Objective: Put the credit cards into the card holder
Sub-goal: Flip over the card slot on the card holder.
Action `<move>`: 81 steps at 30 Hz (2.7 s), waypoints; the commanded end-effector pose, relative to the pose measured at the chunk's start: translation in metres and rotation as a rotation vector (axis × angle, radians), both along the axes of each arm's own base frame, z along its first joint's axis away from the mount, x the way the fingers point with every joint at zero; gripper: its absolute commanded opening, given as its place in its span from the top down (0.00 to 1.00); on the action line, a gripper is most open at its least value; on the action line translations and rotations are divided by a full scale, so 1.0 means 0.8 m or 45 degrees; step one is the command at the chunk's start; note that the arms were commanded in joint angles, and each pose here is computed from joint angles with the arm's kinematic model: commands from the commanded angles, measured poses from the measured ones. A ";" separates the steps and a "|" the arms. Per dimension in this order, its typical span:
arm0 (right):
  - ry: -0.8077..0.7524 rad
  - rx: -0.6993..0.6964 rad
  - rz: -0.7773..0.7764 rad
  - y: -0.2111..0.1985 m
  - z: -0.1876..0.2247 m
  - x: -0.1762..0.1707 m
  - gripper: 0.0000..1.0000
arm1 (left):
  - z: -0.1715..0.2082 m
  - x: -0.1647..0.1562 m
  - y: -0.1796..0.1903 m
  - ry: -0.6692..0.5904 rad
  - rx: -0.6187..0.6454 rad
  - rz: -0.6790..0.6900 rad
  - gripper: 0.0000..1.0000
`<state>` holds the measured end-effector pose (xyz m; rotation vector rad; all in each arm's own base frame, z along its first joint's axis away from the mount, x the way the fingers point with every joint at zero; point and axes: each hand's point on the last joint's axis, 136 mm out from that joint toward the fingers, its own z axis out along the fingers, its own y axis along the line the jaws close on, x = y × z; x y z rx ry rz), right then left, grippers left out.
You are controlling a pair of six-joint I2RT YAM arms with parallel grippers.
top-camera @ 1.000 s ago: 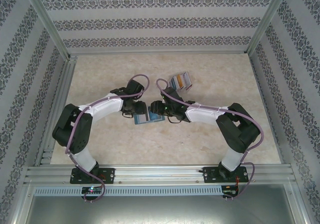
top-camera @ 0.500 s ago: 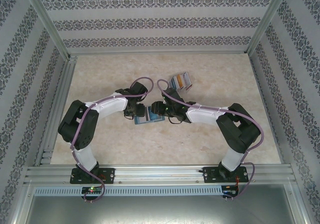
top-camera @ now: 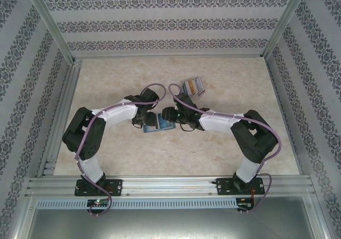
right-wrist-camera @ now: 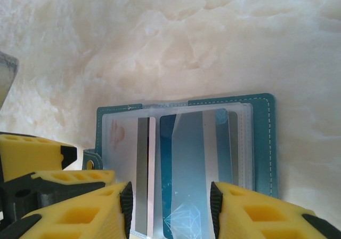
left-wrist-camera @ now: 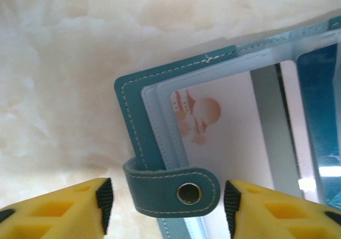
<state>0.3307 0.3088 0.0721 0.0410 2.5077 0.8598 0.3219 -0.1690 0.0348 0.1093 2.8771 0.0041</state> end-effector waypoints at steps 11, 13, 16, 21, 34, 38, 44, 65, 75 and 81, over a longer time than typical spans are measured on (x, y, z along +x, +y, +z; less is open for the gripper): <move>-0.018 0.013 0.042 0.006 0.013 -0.001 0.54 | 0.029 0.010 0.003 -0.081 0.028 0.003 1.00; -0.016 -0.034 0.100 0.016 0.013 -0.005 0.54 | 0.041 0.013 -0.001 -0.112 -0.011 0.016 1.00; 0.000 -0.119 0.196 0.031 0.006 -0.015 0.55 | 0.061 0.016 -0.010 -0.149 -0.125 0.033 1.00; 0.045 -0.150 0.251 0.044 -0.012 -0.021 0.54 | 0.085 0.016 -0.015 -0.190 -0.260 0.064 1.00; 0.095 0.087 0.276 0.068 -0.005 -0.018 0.40 | 0.095 0.015 -0.026 -0.194 -0.455 0.096 1.00; 0.110 0.096 0.301 0.070 -0.007 -0.023 0.39 | 0.098 0.016 -0.029 -0.194 -0.473 0.097 1.00; 0.151 0.044 0.273 0.062 -0.031 -0.025 0.40 | 0.107 0.016 -0.024 -0.212 -0.467 0.105 1.00; 0.117 0.063 0.252 0.049 -0.011 -0.020 0.44 | 0.100 0.013 -0.006 -0.203 -0.414 0.137 1.00; 0.083 0.083 0.270 0.052 0.013 -0.016 0.44 | 0.077 0.006 0.011 -0.165 -0.380 0.188 1.00; 0.111 0.102 0.260 0.053 0.006 -0.017 0.46 | 0.079 0.007 0.009 -0.169 -0.387 0.182 1.00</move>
